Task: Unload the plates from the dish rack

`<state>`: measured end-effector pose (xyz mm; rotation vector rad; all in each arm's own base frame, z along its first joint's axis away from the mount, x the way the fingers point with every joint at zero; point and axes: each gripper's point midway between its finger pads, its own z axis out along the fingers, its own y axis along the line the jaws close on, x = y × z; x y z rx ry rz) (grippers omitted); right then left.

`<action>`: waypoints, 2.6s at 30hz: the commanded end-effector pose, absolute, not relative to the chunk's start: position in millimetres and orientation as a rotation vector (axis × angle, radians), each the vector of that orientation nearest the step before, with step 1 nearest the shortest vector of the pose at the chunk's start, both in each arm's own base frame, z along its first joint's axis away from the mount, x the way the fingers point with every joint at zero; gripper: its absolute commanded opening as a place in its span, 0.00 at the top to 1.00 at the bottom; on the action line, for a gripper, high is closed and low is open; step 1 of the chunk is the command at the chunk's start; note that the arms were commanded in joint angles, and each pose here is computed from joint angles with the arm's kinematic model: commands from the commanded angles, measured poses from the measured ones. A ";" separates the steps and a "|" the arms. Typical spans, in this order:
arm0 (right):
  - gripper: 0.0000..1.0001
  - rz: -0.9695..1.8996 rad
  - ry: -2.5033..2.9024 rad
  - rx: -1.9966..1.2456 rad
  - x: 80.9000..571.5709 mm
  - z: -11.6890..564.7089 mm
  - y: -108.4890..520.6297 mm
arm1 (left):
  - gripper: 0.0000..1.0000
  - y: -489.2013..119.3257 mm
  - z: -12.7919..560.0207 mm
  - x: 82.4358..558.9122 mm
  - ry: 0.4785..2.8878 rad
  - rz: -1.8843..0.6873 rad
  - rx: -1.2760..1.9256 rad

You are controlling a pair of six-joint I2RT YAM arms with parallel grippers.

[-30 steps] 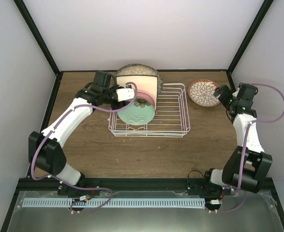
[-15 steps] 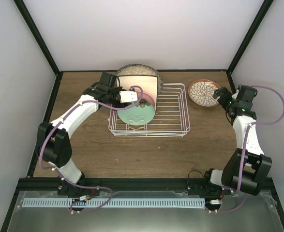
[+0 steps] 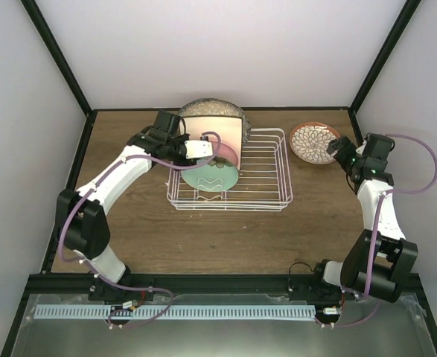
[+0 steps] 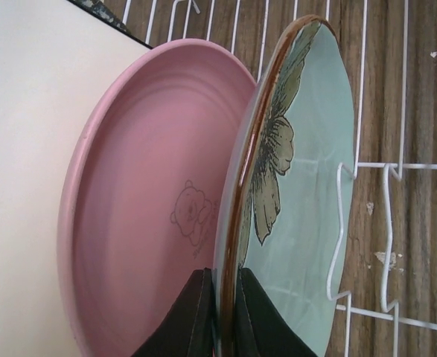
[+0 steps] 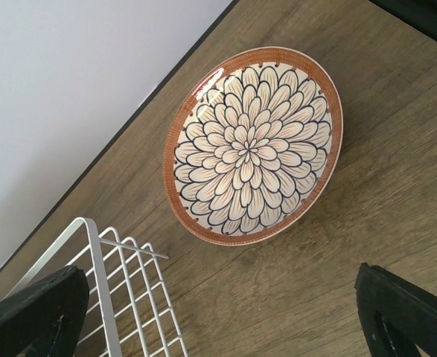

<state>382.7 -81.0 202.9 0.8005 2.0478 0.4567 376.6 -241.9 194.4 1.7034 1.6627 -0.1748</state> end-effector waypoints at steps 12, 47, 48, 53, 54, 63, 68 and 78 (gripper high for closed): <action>0.00 0.473 2.023 0.814 384.3 203.3 -82.5 | 0.96 -247.0 306.5 377.9 1.519 -0.103 1.518; 0.07 0.988 1.588 -0.075 336.7 394.2 34.3 | 0.96 -372.4 434.4 409.8 1.720 -1.396 0.775; 0.07 0.991 1.589 -0.077 336.9 393.6 35.1 | 0.96 -375.5 434.7 410.0 1.715 -1.398 0.775; 0.08 0.997 1.609 -0.082 342.9 389.6 41.3 | 0.96 -391.3 438.6 402.1 1.687 -1.423 0.800; 0.09 0.996 1.607 -0.083 343.8 390.0 42.4 | 0.96 -393.9 438.5 400.6 1.684 -1.425 0.806; 0.40 1.054 1.625 -0.117 353.5 387.4 61.9 | 0.96 -409.0 437.5 393.9 1.665 -1.418 0.836; 0.98 1.011 1.627 -0.082 355.0 387.8 57.3 | 0.96 -407.6 434.0 396.2 1.675 -1.383 0.837; 0.99 0.902 1.588 0.101 357.0 400.7 28.9 | 0.00 -387.3 428.7 421.3 1.710 -1.276 0.760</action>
